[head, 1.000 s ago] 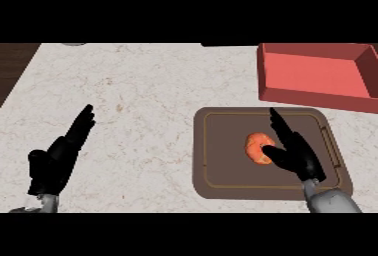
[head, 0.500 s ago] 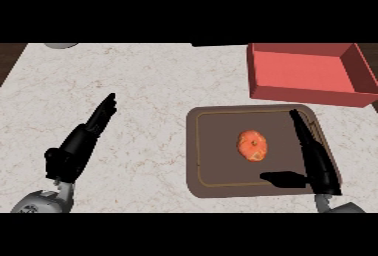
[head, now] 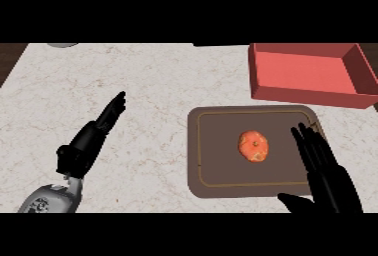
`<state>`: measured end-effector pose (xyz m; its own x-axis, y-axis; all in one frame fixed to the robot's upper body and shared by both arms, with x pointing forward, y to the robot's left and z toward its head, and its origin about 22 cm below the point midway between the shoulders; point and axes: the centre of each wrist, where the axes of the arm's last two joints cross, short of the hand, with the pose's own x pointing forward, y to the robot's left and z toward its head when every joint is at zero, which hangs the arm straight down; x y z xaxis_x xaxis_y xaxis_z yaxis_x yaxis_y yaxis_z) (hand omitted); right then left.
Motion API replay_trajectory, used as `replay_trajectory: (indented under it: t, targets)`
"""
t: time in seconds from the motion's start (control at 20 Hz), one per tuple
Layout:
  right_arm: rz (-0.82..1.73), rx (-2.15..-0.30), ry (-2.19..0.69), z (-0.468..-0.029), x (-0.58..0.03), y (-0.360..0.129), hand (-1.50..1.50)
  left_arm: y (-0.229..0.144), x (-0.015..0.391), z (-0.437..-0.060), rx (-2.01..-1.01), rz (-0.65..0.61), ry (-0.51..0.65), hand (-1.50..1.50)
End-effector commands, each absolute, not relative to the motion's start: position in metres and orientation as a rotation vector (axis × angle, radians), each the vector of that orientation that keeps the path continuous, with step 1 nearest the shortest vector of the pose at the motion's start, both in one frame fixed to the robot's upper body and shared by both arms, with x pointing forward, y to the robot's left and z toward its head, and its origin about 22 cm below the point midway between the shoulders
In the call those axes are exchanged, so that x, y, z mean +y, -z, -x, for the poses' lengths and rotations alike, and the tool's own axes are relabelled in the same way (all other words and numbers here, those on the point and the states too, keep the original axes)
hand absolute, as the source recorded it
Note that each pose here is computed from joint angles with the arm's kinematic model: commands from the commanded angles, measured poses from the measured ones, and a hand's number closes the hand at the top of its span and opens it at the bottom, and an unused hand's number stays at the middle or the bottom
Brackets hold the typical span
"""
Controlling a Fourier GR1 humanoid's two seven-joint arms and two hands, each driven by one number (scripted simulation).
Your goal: Pick the squash from the tray and place it in the cardboard box
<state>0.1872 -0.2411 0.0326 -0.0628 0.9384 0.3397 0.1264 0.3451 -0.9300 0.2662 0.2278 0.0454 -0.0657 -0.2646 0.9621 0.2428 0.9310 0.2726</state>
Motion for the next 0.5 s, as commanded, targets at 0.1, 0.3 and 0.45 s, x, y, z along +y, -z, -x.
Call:
replay_trajectory:
  t: [0.1,0.3,0.45]
  targets:
    - [0.988,-1.319,-1.010,-0.147,-0.210,-0.101,-1.50,-0.050,0.227,-0.273,-1.602,-0.001,0.442,0.00]
    - [0.893,-1.207,-1.048,-0.145,-0.188,-0.131,-1.50,-0.051,0.203,-0.280,-1.580,0.045,0.448,0.00]
    - [0.865,-1.190,-1.030,-0.143,-0.180,-0.160,-1.50,-0.057,0.215,-0.290,-1.589,0.019,0.460,0.00]
